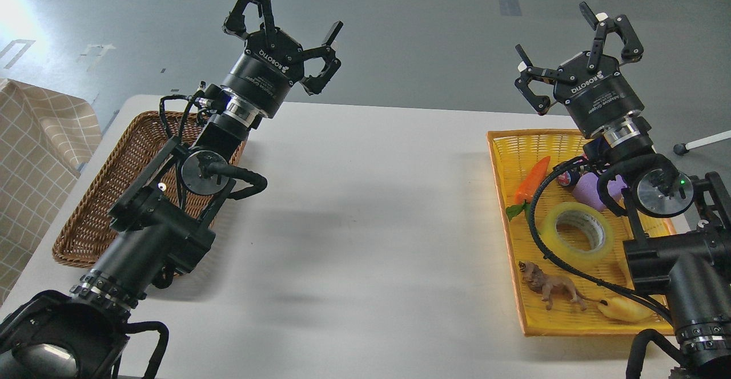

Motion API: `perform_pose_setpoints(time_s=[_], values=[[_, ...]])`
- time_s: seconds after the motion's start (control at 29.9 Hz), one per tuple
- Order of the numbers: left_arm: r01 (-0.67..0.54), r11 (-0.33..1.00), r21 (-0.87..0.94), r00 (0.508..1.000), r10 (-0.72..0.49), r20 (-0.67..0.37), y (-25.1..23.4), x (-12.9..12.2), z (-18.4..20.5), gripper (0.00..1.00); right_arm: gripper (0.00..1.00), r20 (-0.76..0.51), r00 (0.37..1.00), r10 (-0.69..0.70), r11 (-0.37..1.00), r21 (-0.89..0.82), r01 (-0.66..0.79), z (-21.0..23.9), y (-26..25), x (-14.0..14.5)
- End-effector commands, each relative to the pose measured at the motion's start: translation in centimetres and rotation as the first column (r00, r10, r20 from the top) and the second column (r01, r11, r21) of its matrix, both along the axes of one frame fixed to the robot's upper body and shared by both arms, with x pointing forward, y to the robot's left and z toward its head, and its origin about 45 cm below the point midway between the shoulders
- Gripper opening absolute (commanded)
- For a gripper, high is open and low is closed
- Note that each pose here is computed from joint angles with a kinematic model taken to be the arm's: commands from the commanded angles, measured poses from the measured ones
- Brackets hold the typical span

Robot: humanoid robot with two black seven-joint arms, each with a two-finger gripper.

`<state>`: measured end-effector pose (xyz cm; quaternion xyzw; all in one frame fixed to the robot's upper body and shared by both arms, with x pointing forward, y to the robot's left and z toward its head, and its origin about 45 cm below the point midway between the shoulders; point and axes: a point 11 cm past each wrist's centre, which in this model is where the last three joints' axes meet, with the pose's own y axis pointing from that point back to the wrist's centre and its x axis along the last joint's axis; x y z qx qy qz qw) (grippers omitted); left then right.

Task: Place and transfer tape with both arms

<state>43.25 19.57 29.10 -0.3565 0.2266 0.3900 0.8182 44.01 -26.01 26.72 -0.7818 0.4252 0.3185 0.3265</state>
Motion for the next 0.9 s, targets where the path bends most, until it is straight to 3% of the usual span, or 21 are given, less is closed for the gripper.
perform_pose_setpoints(time_s=[0.0,0.87], values=[[-0.004,1.0,0.0,1.0,0.004,0.0,0.17,0.03,-0.01,0.98,1.0,0.001,1.0,0.002,1.0,-0.002,-0.002,0.06,0.06,0.0],[-0.002,1.0,-0.003,1.0,0.002,-0.001,0.06,0.02,-0.02,0.98,1.0,-0.001,1.0,0.009,1.0,-0.008,-0.009,-0.03,0.26,-0.03]])
